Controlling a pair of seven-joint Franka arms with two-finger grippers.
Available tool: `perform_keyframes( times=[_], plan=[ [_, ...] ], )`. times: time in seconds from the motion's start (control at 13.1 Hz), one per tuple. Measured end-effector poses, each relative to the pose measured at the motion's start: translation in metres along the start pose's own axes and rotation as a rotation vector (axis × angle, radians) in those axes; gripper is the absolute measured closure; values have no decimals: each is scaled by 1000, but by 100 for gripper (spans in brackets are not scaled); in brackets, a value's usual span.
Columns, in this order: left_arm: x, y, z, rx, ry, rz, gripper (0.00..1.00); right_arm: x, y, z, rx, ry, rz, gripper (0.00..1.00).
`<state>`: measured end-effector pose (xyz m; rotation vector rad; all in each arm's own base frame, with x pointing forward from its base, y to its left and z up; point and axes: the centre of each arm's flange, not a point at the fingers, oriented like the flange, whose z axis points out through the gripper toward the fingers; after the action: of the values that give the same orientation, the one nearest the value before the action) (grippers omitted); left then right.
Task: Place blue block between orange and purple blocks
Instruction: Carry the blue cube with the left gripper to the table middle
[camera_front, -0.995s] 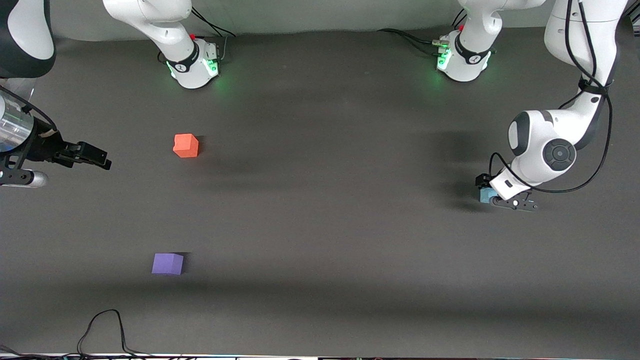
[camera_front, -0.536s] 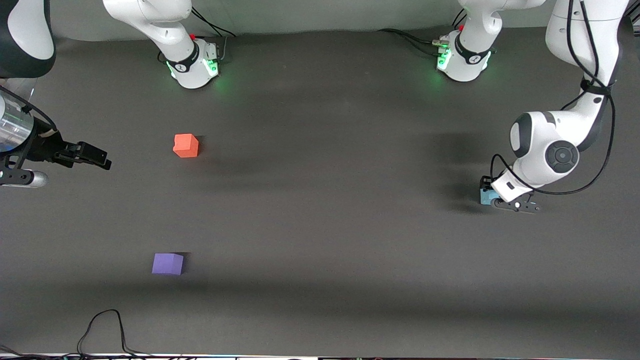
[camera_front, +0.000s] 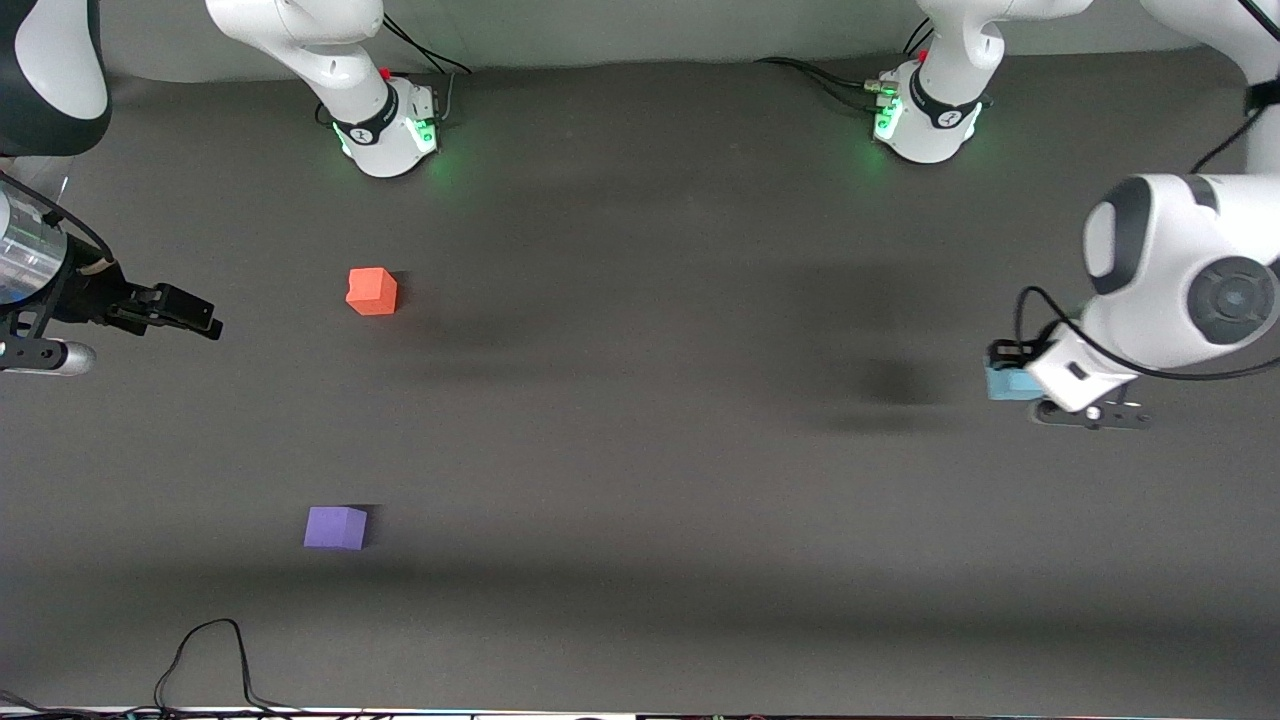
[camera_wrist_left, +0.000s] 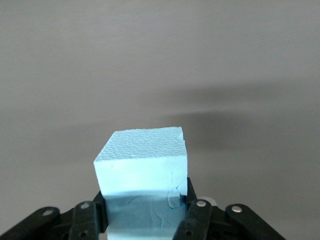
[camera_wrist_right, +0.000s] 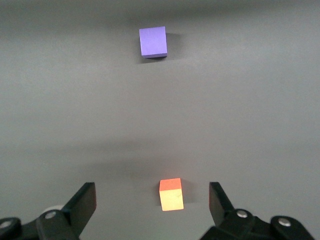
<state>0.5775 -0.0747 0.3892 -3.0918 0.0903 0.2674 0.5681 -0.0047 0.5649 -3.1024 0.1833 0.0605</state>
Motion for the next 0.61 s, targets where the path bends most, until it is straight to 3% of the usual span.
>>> perform_keyframes(
  times=[0.38, 0.61],
  plan=[
    [-42, 250, -13, -11, 52, -26, 43, 0, 1, 0, 0, 0, 2, 0],
    [-57, 384, 19, -32, 48, -56, 43, 0, 1, 0, 0, -1, 2, 0]
  ],
)
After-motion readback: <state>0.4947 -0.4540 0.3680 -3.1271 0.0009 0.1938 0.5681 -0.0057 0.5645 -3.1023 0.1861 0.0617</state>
